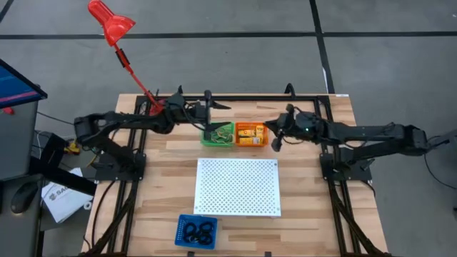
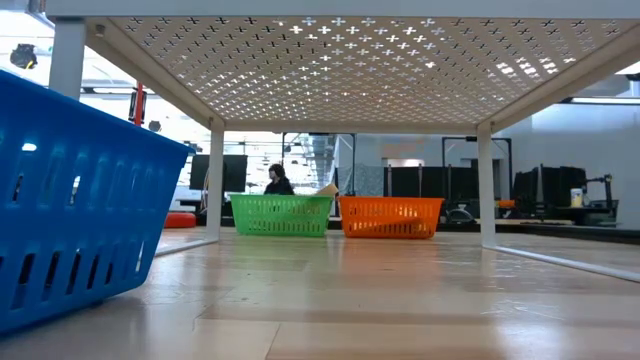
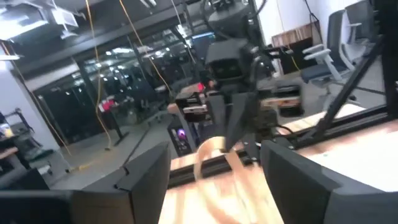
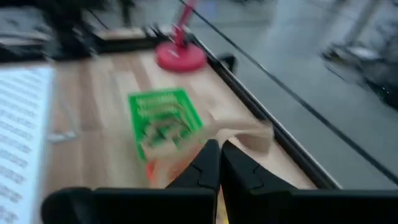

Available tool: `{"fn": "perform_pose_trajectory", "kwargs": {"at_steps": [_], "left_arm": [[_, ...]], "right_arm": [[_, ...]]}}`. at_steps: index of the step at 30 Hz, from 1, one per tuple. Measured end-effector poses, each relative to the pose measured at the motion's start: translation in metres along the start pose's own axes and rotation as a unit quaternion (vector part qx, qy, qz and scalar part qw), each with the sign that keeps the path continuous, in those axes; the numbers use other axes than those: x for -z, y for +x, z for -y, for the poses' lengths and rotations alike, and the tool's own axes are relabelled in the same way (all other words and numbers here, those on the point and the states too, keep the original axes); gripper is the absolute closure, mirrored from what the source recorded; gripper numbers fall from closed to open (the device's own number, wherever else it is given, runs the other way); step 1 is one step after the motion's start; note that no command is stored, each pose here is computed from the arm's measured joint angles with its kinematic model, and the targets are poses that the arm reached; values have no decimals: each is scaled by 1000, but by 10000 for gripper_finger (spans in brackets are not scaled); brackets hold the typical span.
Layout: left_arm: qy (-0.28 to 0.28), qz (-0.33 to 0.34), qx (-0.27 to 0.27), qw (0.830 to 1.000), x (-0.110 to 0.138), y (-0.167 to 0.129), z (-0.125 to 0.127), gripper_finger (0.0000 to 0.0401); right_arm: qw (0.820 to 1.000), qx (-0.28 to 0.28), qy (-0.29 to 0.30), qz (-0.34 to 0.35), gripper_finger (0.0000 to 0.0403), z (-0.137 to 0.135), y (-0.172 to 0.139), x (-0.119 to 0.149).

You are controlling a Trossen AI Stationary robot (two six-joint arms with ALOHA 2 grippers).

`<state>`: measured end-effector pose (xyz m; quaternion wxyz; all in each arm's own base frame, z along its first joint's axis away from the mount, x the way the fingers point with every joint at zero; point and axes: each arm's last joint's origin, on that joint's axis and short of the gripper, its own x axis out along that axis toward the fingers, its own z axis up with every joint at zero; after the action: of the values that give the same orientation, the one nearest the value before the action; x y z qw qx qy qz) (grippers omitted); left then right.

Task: Pick & Place Office Desk Supplies
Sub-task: Put the brown rubber band into the green bin

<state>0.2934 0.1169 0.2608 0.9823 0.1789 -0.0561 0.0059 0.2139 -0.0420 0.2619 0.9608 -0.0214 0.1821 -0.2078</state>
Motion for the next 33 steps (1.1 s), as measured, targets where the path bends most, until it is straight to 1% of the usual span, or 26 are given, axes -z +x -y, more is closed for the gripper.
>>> {"fn": "perform_pose_trajectory", "kwargs": {"at_steps": [4, 7, 9, 14, 16, 18, 21, 27, 30, 33], "left_arm": [[-13, 3, 2, 1000, 12, 23, -5, 149], [-18, -9, 11, 1000, 23, 39, -7, 148], [-19, -4, 29, 999, 26, 48, -8, 150], [-32, -3, 72, 997, 24, 62, -10, 154], [-39, -13, 87, 995, 24, 65, -8, 155], [-37, -9, 103, 994, 21, 68, -5, 155], [-39, -8, 113, 993, 19, 70, -1, 155], [-34, -1, 109, 993, 16, 71, -1, 155], [-29, 6, 106, 994, 15, 71, -2, 155], [-30, 5, 105, 994, 15, 71, -2, 155]], "right_arm": [[998, -53, -16, 42, 403, 5, 14, -6], [993, -87, -29, 73, 403, 8, 21, -9], [992, -97, -33, 73, 403, 11, 25, -8], [989, -115, -34, 83, 403, 16, 29, -8], [989, -114, -41, 89, 403, 16, 28, -9], [988, -113, -46, 94, 403, 17, 28, -10], [986, -120, -50, 107, 403, 19, 28, -12], [982, -129, -58, 127, 403, 18, 32, -15], [981, -140, -60, 123, 403, 17, 34, -15], [980, -140, -61, 127, 403, 17, 37, -19]]}}
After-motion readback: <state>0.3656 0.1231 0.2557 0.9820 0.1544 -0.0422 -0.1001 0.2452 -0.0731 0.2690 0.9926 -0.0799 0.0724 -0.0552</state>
